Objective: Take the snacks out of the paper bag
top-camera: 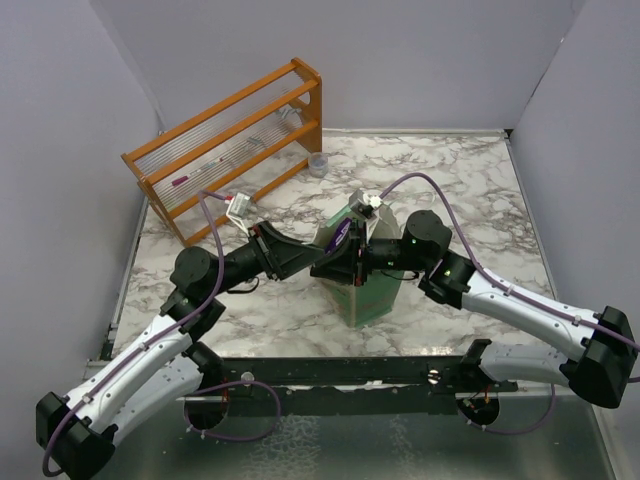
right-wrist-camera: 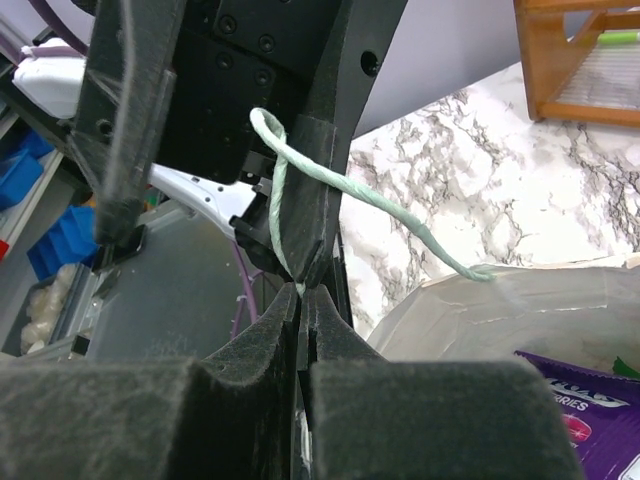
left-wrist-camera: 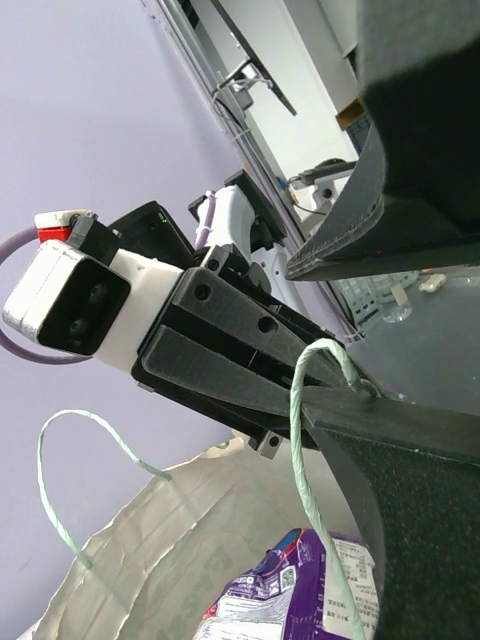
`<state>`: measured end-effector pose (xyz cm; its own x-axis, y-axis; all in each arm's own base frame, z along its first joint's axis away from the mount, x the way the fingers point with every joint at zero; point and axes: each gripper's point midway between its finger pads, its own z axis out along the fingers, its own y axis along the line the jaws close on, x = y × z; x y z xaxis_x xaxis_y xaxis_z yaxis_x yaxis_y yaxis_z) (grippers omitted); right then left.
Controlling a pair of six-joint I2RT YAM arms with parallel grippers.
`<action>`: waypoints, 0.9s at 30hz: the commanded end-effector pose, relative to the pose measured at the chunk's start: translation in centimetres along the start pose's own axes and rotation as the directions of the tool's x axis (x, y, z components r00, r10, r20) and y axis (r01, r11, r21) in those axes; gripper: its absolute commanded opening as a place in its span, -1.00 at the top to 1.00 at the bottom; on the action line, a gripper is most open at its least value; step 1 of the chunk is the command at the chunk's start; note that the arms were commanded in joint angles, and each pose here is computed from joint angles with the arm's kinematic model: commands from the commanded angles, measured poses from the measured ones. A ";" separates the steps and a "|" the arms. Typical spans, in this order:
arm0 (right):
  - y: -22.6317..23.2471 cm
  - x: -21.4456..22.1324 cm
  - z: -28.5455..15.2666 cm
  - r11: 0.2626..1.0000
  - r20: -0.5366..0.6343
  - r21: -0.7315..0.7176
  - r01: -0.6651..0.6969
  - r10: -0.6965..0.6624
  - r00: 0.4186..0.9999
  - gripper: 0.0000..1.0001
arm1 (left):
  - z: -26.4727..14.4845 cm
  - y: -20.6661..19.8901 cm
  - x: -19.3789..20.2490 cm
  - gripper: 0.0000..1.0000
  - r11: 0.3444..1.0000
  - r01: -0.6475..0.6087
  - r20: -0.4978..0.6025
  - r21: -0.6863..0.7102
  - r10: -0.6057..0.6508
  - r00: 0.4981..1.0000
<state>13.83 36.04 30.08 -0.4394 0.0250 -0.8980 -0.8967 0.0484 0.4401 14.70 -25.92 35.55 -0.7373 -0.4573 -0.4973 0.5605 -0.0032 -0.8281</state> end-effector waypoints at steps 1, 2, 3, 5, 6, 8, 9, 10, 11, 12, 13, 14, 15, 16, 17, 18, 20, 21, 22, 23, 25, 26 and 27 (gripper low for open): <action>1.7 -1.8 -0.4 0.998 0.064 -0.049 0.037 -0.034 0.997 0.97 | 0.4 -1.9 -0.9 0.09 0.997 -0.040 0.040 0.065 0.037 0.998; 1.7 -2.0 -0.4 0.998 0.070 -0.049 0.039 -0.036 0.997 0.97 | 0.4 -1.9 -1.0 0.18 0.997 -0.041 0.044 0.063 0.038 0.998; 1.8 -2.1 -0.4 0.998 0.075 -0.051 0.041 -0.037 0.997 0.97 | 0.5 -1.8 -1.0 0.30 0.997 -0.040 0.047 0.061 0.037 0.998; 2.0 -2.3 -0.5 0.998 0.080 -0.053 0.044 -0.040 0.996 0.96 | 0.6 -1.8 -1.2 0.54 0.998 -0.043 0.058 0.052 0.040 0.998; 2.0 -2.3 -0.5 0.998 0.080 -0.054 0.045 -0.041 0.996 0.97 | 0.6 -1.8 -1.4 0.67 0.998 -0.050 0.065 0.046 0.047 0.997; 2.0 -2.2 -0.6 0.998 0.071 -0.050 0.047 -0.044 0.997 0.94 | 0.6 -2.3 -2.0 0.86 0.997 -0.070 0.086 0.043 0.066 0.994; 1.9 -2.1 -0.7 0.998 0.063 -0.040 0.050 -0.048 0.997 0.86 | 0.6 -2.6 -2.3 0.96 0.996 -0.085 0.096 0.037 0.081 0.992; 1.8 -2.2 -0.8 0.998 0.059 -0.028 0.062 -0.060 0.996 0.73 | 0.6 -2.9 -2.8 1.00 0.994 -0.103 0.105 0.023 0.100 0.989; 1.6 -2.2 -1.1 0.997 0.050 -0.005 0.072 -0.072 0.996 0.54 | 0.7 -3.0 -3.2 1.00 0.993 -0.121 0.112 0.002 0.120 0.986; 1.2 -2.2 -1.5 0.996 0.041 0.033 0.084 -0.085 0.996 0.31 | 0.7 -3.1 -3.7 1.00 0.990 -0.140 0.121 -0.032 0.143 0.982; 0.9 -2.2 -2.0 0.993 0.034 0.073 0.091 -0.093 0.995 0.11 | 0.7 -3.1 -4.3 1.00 0.985 -0.160 0.129 -0.070 0.168 0.977; 0.5 -2.4 -2.5 0.988 0.034 0.120 0.097 -0.102 0.994 -0.10 | 0.6 -3.0 -4.8 1.00 0.979 -0.170 0.133 -0.112 0.184 0.974; 0.3 -2.9 -3.3 0.980 0.040 0.164 0.109 -0.117 0.992 -0.27 | 0.5 -2.7 -5.3 1.00 0.972 -0.174 0.144 -0.157 0.197 0.970; 0.2 -3.4 -4.0 0.972 0.044 0.200 0.124 -0.135 0.990 -0.44 | 0.3 -2.5 -5.9 1.00 0.962 -0.184 0.155 -0.201 0.216 0.964; 0.4 -4.1 -4.8 0.962 0.056 0.234 0.142 -0.159 0.986 -0.58 | 0.0 -2.0 -6.3 1.00 0.950 -0.183 0.155 -0.254 0.227 0.961; 0.5 -4.9 -5.6 0.951 0.068 0.264 0.162 -0.185 0.980 -0.70 | -0.3 -1.6 -6.7 1.00 0.936 -0.189 0.161 -0.297 0.244 0.956; 0.8 -6.7 -7.1 0.925 0.088 0.329 0.189 -0.229 0.969 -0.84 | -0.7 -1.5 -7.7 1.00 0.914 -0.204 0.174 -0.352 0.278 0.945; 0.9 -7.4 -7.8 0.912 0.090 0.356 0.202 -0.249 0.964 -0.87 | -1.0 -1.5 -8.1 1.00 0.901 -0.214 0.177 -0.377 0.296 0.938; 1.0 -8.0 -8.5 0.898 0.094 0.386 0.211 -0.265 0.960 -0.90 | -1.3 -1.6 -8.6 1.00 0.888 -0.223 0.186 -0.403 0.318 0.930; 1.1 -8.6 -9.2 0.886 0.100 0.411 0.217 -0.280 0.955 -0.92 | -1.6 -1.6 -9.1 1.00 0.871 -0.242 0.189 -0.429 0.348 0.918; 1.1 -9.2 -10.1 0.865 0.103 0.448 0.227 -0.303 0.948 -0.96 | -2.1 -2.0 -10.2 1.00 0.832 -0.289 0.179 -0.474 0.412 0.893; 1.0 -9.2 -10.5 0.856 0.100 0.463 0.229 -0.307 0.946 -0.97 | -2.2 -2.3 -10.7 1.00 0.806 -0.324 0.159 -0.496 0.452 0.878; 0.8 -9.1 -10.8 0.849 0.098 0.478 0.226 -0.307 0.947 -0.97 | -2.3 -2.8 -11.5 1.00 0.777 -0.359 0.141 -0.517 0.492 0.859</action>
<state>14.80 27.28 40.26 -0.1524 0.1770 -0.9723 -0.9042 0.3722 0.2095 19.70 -21.66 37.57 -0.5180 -0.5186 -0.6802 0.4642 0.4975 -0.7328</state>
